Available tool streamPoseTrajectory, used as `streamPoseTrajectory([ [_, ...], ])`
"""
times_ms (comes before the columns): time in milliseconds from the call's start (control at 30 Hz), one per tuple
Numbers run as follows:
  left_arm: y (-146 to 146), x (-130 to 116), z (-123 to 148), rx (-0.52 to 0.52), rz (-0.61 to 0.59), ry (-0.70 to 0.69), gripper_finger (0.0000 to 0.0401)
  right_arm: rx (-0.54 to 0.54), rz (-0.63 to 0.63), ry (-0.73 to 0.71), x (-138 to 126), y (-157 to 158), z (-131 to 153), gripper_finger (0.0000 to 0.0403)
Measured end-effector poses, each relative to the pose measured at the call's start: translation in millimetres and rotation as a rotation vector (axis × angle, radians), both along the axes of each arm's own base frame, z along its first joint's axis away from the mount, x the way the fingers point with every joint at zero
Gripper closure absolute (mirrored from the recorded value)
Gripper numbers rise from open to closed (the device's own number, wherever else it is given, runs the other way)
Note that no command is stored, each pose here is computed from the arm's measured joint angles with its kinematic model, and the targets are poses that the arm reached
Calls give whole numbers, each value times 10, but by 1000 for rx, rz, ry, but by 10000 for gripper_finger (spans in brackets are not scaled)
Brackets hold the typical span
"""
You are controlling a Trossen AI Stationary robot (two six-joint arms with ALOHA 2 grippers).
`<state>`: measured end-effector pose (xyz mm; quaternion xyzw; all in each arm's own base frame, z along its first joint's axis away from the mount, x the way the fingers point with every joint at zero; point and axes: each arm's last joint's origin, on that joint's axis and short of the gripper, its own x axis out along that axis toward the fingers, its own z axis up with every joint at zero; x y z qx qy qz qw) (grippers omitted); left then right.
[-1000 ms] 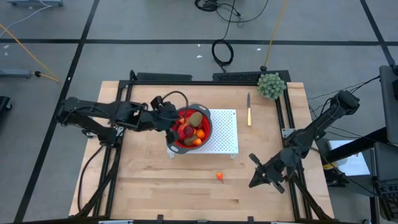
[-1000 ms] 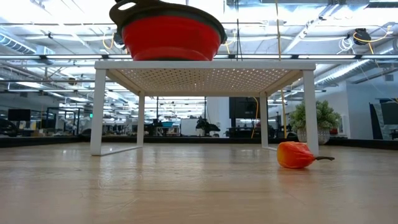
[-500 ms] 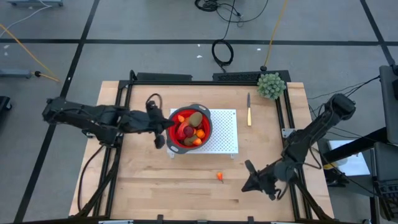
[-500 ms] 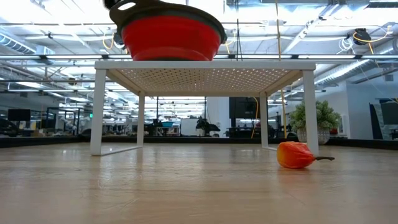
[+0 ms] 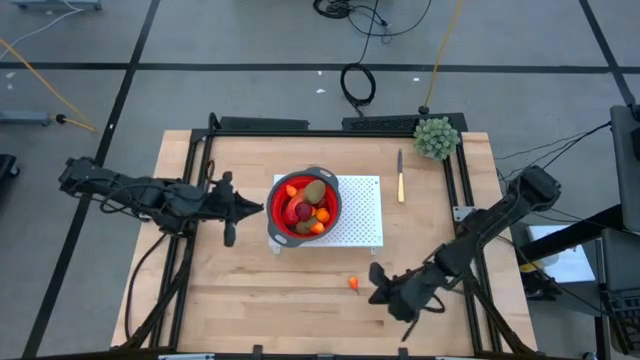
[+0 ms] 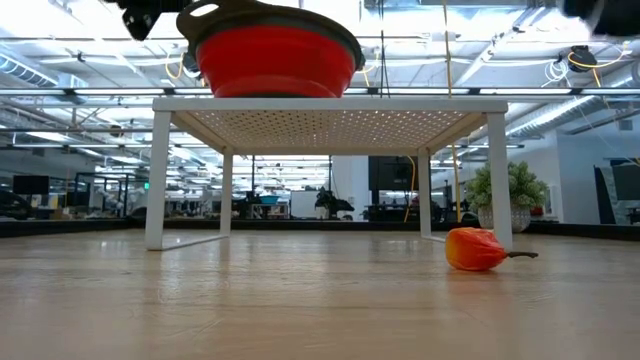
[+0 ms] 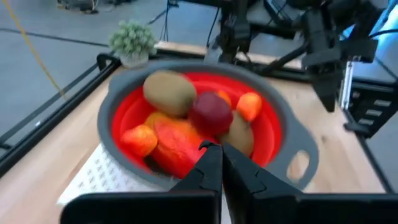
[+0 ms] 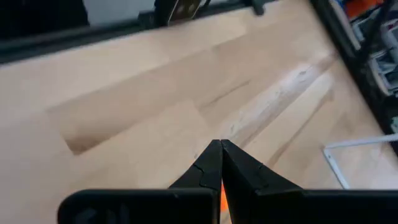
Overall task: Pick & Place Fruit
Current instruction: Put the peach into the strainer bowl on the shelf
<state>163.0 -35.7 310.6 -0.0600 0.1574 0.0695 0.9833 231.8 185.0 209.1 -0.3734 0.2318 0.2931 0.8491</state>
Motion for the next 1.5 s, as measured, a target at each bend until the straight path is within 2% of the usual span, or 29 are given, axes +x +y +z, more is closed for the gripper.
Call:
streamPoseTrajectory([
  [200,-25,-98,-123,-3,-22,-4,391,-130,8,89,204,21,-110,397],
  [433,-71,-109,-115,8,-57,-13,399,-257,79,103,313,5,-254,363],
  [667,-80,-111,-112,6,-61,-16,385,-265,74,109,352,-21,-293,306],
  [900,-80,-110,-111,5,-61,-17,398,-267,60,108,388,-71,-293,237],
  [1033,-79,-110,-111,5,-61,-17,393,-282,66,88,428,-113,-284,211],
  [1233,-79,-110,-112,6,-61,-17,390,-301,52,111,493,-178,-364,202],
  [1367,-79,-111,-112,5,-61,-16,399,-353,75,130,533,-201,-468,202],
  [1500,-80,-111,-112,5,-62,-16,390,-404,63,139,607,-208,-526,202],
])
